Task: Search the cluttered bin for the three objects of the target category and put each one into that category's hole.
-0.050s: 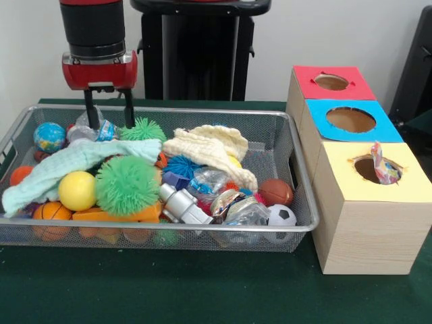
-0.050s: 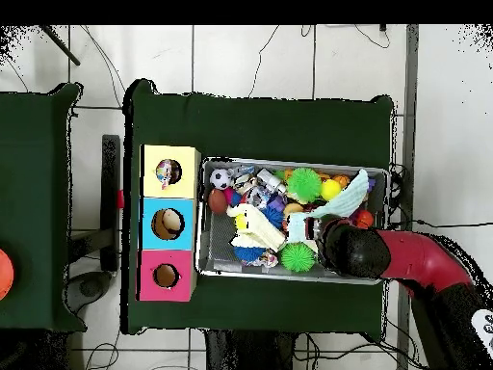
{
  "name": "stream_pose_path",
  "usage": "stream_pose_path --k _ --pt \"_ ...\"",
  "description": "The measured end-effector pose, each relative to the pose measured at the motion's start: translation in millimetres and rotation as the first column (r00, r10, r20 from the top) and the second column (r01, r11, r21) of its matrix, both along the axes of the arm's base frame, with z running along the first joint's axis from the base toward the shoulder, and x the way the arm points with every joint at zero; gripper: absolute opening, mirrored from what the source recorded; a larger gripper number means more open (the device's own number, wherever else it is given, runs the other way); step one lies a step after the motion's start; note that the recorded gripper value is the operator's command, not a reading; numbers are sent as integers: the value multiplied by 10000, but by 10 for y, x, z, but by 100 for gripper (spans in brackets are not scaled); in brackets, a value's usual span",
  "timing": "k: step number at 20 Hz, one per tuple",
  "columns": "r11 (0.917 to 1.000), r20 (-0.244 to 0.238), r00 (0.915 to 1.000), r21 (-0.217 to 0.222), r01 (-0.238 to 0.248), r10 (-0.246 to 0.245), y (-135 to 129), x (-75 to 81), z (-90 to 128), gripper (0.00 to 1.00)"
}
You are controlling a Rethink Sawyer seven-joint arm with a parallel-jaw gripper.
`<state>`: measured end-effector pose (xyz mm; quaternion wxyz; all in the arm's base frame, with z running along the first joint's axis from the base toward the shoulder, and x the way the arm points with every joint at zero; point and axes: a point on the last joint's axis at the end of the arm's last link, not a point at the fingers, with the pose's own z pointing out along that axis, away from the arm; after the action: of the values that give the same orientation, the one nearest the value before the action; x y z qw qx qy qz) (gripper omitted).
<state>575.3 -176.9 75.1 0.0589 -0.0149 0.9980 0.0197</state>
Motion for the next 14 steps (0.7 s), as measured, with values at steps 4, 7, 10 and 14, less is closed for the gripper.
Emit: stream_pose_path --k 4,7,10,14 --pt "10000 1 10000 -4 -79 79 42 13 -1 100" --pt "9998 0 9998 -2 -223 223 128 38 0 100" --pt "9988 34 9988 -9 -490 490 304 100 28 100" --pt "9951 91 9951 -29 -986 986 625 193 76 100"
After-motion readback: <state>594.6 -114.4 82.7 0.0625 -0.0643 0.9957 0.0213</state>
